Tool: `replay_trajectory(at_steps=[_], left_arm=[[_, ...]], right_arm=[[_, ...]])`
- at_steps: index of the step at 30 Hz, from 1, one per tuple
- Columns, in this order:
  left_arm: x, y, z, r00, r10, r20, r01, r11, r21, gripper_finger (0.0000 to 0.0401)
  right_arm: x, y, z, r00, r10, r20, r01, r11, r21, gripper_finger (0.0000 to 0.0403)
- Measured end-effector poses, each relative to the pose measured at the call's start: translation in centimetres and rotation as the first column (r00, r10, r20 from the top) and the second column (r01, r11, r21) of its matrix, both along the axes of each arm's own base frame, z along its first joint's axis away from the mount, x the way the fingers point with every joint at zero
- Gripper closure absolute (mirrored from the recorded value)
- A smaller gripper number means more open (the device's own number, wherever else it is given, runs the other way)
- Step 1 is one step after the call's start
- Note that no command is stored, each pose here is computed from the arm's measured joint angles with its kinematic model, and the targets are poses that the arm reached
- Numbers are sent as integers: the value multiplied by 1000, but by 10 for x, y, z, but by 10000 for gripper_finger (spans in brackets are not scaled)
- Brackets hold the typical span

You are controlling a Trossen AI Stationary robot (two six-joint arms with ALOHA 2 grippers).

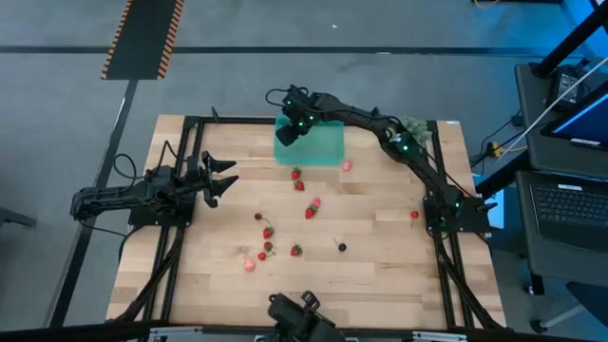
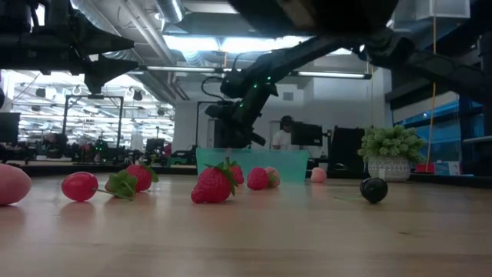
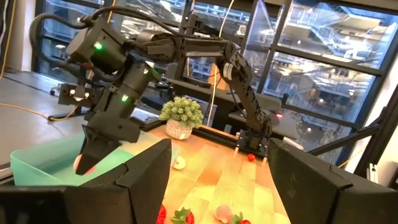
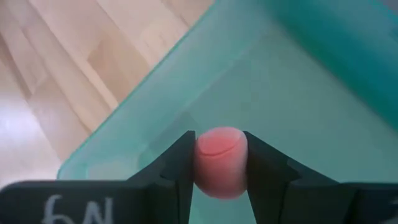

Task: Pick and placing Produce into tupperware
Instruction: Put the pink peach into the green container

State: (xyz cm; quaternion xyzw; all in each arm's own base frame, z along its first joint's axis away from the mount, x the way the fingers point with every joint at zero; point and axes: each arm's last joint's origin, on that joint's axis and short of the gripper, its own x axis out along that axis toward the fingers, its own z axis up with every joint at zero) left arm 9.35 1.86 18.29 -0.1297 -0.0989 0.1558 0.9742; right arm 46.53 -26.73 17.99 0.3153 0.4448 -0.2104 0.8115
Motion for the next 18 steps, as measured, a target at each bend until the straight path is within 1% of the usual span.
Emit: replay_trajectory(at_steps=[3, 5, 12, 18], left_arm=[[0, 0, 0, 1000, 0, 0, 0, 1000, 0, 144], [0, 0, 0, 1000, 0, 0, 0, 1000, 0, 144], [0, 0, 0, 1000, -2, 0, 2, 1000, 0, 144], [0, 0, 0, 1000, -3, -1, 3, 1000, 0, 144]], right_arm=[[0, -1, -6, 1000, -3, -12, 3, 1000, 3, 285], [-5, -2, -8, 999, -9, -49, 10, 1000, 24, 285], [-18, -15, -11, 995, -35, -98, 39, 998, 46, 285], [-31, -21, -14, 985, 3, -172, 8, 998, 64, 289]])
